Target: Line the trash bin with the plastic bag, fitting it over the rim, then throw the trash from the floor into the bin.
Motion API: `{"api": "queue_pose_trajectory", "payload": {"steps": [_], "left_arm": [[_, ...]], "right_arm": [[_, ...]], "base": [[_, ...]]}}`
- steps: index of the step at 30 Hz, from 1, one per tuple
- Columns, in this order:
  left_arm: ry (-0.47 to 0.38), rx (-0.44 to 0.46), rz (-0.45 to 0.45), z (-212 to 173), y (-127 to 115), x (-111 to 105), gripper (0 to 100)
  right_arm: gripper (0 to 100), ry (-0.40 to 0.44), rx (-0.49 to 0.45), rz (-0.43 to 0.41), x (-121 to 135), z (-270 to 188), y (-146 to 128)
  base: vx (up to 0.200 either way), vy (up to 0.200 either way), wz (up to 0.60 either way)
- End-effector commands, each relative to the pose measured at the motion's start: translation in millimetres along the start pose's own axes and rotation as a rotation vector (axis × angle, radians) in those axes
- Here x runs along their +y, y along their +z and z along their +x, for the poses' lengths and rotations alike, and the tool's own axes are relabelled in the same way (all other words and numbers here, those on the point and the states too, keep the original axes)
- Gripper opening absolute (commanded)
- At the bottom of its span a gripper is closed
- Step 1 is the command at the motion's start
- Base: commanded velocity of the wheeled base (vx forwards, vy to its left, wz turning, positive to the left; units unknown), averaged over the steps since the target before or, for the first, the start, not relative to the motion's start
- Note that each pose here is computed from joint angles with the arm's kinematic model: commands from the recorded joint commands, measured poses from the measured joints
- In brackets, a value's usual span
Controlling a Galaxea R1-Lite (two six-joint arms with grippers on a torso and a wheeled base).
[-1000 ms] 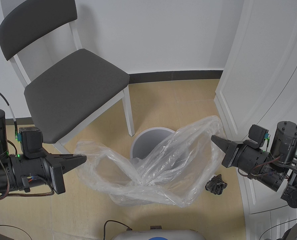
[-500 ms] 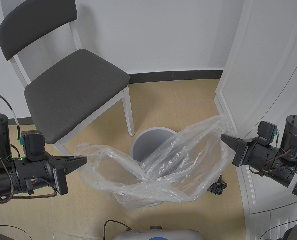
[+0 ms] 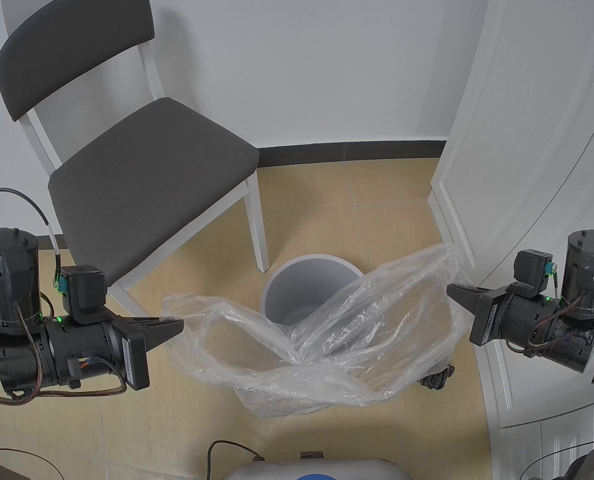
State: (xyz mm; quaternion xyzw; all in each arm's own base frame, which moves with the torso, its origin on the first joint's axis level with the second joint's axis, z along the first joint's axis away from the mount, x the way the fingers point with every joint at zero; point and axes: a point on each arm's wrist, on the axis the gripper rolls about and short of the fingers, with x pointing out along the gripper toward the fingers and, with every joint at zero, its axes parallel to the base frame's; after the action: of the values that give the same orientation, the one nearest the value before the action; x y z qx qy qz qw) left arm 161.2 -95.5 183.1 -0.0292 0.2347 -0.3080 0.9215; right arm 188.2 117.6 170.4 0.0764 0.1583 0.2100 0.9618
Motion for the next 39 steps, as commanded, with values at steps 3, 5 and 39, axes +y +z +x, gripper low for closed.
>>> {"api": "queue_pose_trajectory", "payload": {"steps": [3,5,39], "left_arm": [[0.012,0.026,-0.04,8.7,-0.6,2.8,0],[0.017,0.03,-0.04,9.8,-1.1,3.2,0],[0.234,0.068,-0.046,14.4,-14.5,15.6,0]], "right_arm": [[0,0.032,0.01,-0.027,4.4,-10.7,19.4],[0,0.039,0.021,-0.028,4.1,-11.9,18.1],[0,-0.125,0.05,-0.185,-34.1,-17.5,10.9]], "base": [[0.0,0.0,0.0],[0.0,0.0,0.0],[0.0,0.0,0.0]]}}
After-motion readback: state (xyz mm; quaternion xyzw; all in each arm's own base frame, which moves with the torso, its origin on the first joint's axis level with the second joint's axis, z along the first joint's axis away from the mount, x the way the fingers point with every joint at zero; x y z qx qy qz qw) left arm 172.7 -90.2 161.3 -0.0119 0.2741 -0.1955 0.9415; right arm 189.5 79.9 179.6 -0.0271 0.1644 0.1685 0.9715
